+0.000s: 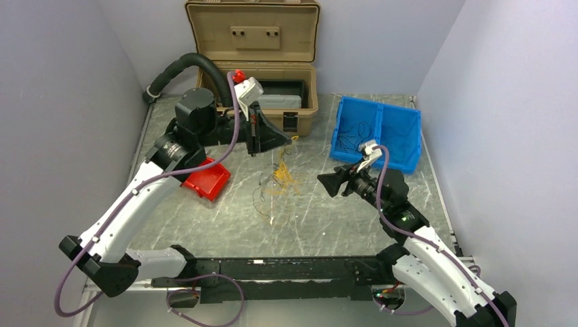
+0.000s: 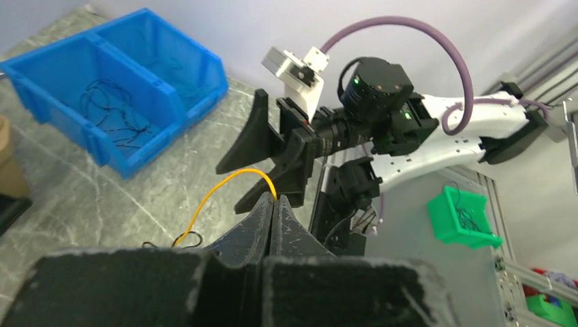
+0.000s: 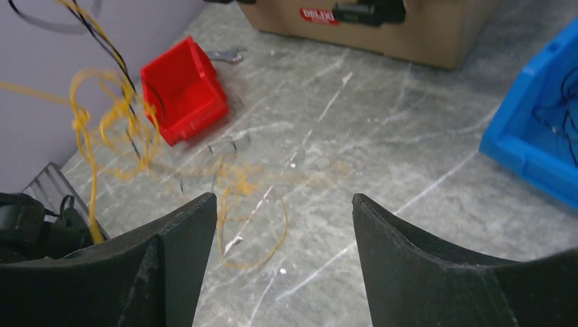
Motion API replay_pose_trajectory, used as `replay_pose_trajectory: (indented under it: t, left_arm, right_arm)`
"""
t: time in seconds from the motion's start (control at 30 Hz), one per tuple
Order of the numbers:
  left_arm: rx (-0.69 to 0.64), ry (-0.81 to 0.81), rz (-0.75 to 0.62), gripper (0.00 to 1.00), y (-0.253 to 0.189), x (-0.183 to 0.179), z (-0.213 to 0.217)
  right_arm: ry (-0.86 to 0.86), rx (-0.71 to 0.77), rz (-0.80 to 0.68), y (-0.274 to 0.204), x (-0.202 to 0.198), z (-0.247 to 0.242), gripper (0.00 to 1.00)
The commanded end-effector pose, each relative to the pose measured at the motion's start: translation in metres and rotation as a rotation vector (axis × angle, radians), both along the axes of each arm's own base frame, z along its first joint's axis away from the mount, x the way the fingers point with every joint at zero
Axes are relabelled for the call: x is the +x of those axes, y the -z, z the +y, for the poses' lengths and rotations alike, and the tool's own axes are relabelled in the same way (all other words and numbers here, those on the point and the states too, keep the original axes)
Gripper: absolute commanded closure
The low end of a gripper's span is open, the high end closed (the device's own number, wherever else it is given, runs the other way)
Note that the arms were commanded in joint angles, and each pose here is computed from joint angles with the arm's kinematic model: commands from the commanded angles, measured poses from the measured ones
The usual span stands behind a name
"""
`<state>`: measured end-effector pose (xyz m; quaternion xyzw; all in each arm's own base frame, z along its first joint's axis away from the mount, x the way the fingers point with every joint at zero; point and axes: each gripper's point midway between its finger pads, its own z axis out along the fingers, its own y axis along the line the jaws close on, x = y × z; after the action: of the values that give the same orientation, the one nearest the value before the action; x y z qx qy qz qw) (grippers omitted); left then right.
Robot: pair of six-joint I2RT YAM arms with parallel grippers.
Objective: Untangle the cables
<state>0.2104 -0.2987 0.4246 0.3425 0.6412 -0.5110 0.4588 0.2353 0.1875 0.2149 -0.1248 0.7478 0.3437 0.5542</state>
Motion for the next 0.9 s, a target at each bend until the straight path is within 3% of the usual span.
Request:
replay_pose_trajectory:
  t: [0.0, 0.3, 0.87]
  left_arm:
    - [-0.001, 0.099, -0.063, 1.00, -0.013, -0.018, -0.007]
    - [0.049, 0.180, -0.020, 1.00, 0.007, -0.021, -0.025]
    - [0.103, 0.269, -0.012, 1.00, 0.016, -0.036, -0.053]
  right_arm:
    - [-0.051, 0.029, -0.158, -0.051, 0.004, 0.009, 0.26]
    - [-0.136, 0.080, -0.252, -0.077, -0.013, 0.015, 0.26]
    - [-0.156, 0.116, -0.287, -0.096, -0.012, 0.021, 0.27]
